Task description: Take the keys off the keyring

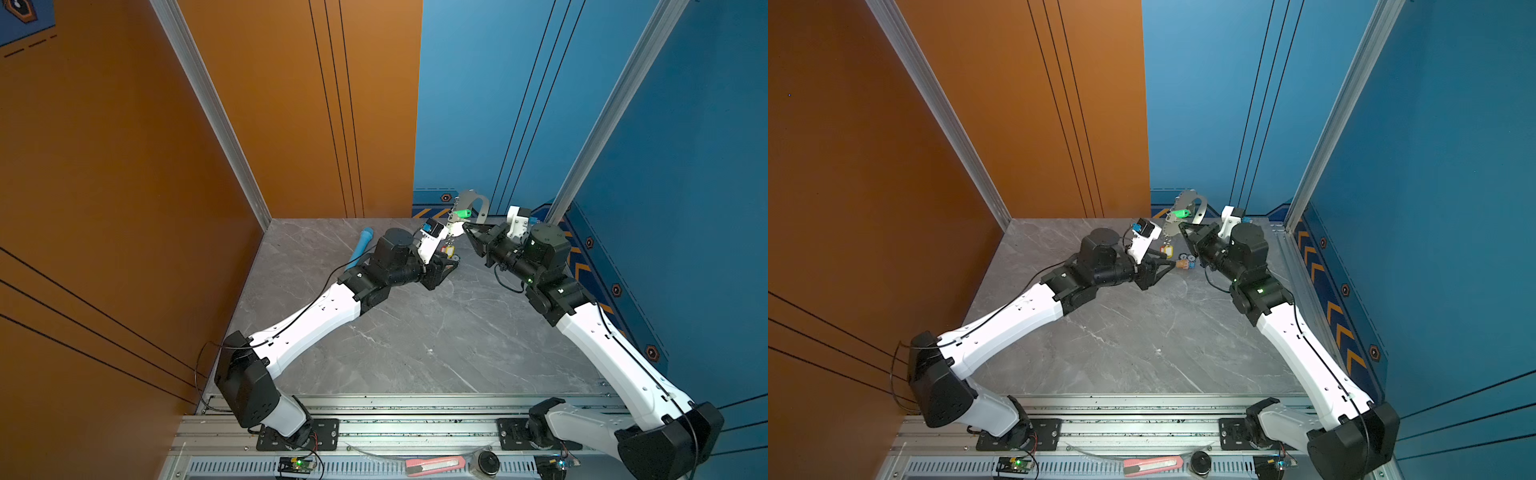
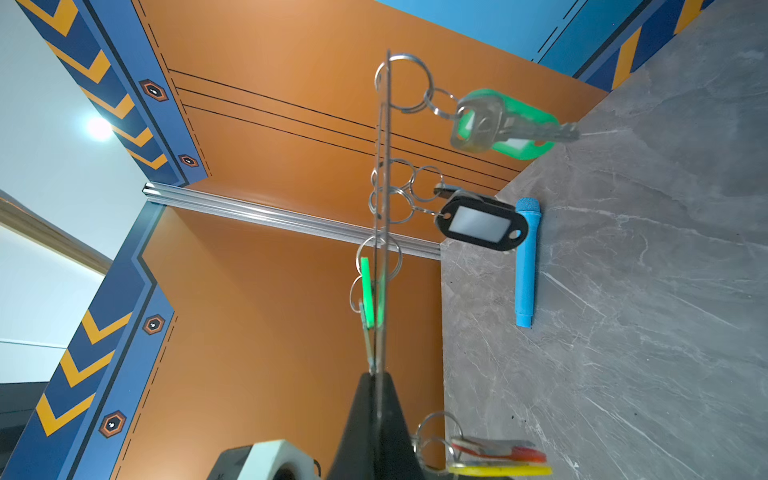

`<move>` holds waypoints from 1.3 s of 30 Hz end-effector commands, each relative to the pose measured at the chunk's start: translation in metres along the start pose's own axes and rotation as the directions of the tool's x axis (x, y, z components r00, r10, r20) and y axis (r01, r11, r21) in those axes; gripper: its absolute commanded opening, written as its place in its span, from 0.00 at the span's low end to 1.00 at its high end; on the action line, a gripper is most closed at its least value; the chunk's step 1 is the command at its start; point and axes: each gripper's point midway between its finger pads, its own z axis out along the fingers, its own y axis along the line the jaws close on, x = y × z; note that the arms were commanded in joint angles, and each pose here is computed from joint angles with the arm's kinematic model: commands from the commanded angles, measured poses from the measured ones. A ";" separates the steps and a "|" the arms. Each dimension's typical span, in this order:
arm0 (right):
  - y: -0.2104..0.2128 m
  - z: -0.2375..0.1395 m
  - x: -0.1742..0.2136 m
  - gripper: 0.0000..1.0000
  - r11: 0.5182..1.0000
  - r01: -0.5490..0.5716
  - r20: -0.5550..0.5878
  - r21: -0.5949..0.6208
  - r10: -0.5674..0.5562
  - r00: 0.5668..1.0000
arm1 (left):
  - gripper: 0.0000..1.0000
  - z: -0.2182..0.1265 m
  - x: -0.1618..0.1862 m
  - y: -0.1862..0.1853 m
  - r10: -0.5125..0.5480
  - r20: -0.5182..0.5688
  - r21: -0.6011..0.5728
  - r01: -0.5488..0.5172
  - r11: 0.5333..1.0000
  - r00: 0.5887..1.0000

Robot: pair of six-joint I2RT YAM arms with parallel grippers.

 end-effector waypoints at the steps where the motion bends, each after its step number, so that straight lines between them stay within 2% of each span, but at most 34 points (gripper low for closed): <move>1: 0.031 -0.006 -0.001 0.00 0.995 0.020 -0.001 -0.095 -0.020 1.000 | 0.41 0.000 -0.005 0.010 0.025 -0.004 -0.033 -0.025 0.999 1.000; 12: 0.031 -0.006 0.001 0.00 0.995 0.019 -0.006 -0.096 -0.020 1.000 | 0.42 -0.006 0.001 0.019 0.029 -0.036 -0.059 -0.031 0.998 0.999; 23: 0.032 -0.005 0.003 0.00 0.995 0.019 -0.012 -0.100 -0.020 1.000 | 0.40 -0.002 -0.016 -0.004 0.012 0.031 0.062 -0.014 0.998 0.999; 29: 0.031 -0.004 0.005 0.00 0.995 0.016 -0.016 -0.102 -0.018 1.000 | 0.35 -0.001 -0.019 -0.004 0.016 0.036 0.060 -0.018 0.998 0.999; 39: 0.035 -0.004 0.006 0.00 0.993 0.003 -0.019 -0.121 -0.005 1.000 | 0.34 0.012 -0.022 0.006 0.016 0.056 0.034 -0.018 0.999 0.998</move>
